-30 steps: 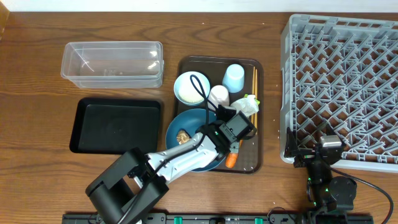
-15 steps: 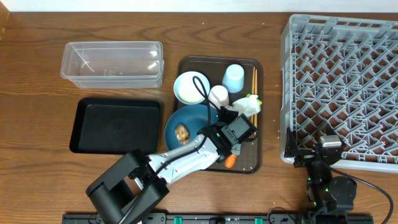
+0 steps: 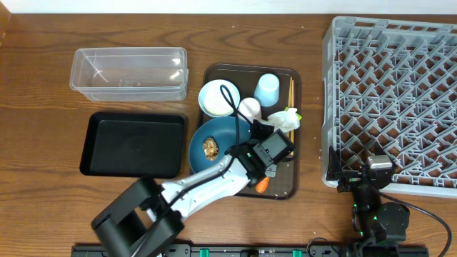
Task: Sort waste into correct bins and load items into the dishwasher rack
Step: 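Reach the left gripper to the blue plate rim and grasp it, then lift the blue plate left and tip the food scrap onto the black tray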
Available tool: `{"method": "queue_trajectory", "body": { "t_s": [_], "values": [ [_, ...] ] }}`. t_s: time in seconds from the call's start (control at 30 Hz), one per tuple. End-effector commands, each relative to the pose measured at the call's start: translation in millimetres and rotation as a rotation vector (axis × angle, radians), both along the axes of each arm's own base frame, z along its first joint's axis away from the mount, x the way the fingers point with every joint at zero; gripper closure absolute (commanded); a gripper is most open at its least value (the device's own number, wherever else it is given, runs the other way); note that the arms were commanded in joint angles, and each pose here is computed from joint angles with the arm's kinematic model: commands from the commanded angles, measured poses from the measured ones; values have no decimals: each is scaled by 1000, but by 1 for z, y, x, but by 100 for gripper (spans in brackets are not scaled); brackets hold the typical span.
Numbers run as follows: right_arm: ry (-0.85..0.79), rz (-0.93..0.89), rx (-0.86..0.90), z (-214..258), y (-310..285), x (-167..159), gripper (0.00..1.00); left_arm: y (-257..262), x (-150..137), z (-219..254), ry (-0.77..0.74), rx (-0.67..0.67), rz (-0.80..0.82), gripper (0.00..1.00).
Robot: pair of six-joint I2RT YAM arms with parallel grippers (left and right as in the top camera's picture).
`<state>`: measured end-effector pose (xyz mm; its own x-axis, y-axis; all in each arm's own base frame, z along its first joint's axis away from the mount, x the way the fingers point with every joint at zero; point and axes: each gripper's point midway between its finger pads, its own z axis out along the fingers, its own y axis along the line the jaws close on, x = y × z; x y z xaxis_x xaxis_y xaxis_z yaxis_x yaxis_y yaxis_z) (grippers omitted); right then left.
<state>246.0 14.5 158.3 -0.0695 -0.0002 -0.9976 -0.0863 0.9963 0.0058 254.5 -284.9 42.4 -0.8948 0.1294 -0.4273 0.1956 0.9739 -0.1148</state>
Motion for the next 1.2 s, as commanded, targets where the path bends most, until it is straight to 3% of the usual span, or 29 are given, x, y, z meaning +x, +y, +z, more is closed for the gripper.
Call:
{"method": "queue_trajectory", "body": {
  "t_s": [0.0, 0.6, 0.87, 1.17],
  "values": [
    [0, -13, 11, 0, -3, 0, 1, 0, -2, 24, -13, -51, 9, 94],
    [0, -13, 11, 0, -3, 0, 1, 26, -10, 134, -164, -247, 25, 94],
    [0, -13, 10, 0, -3, 0, 1, 100, 14, 164, -200, -282, 224, 94],
    [0, -13, 10, 0, -3, 0, 1, 145, 37, 173, -72, -526, 298, 94]
  ]
}}
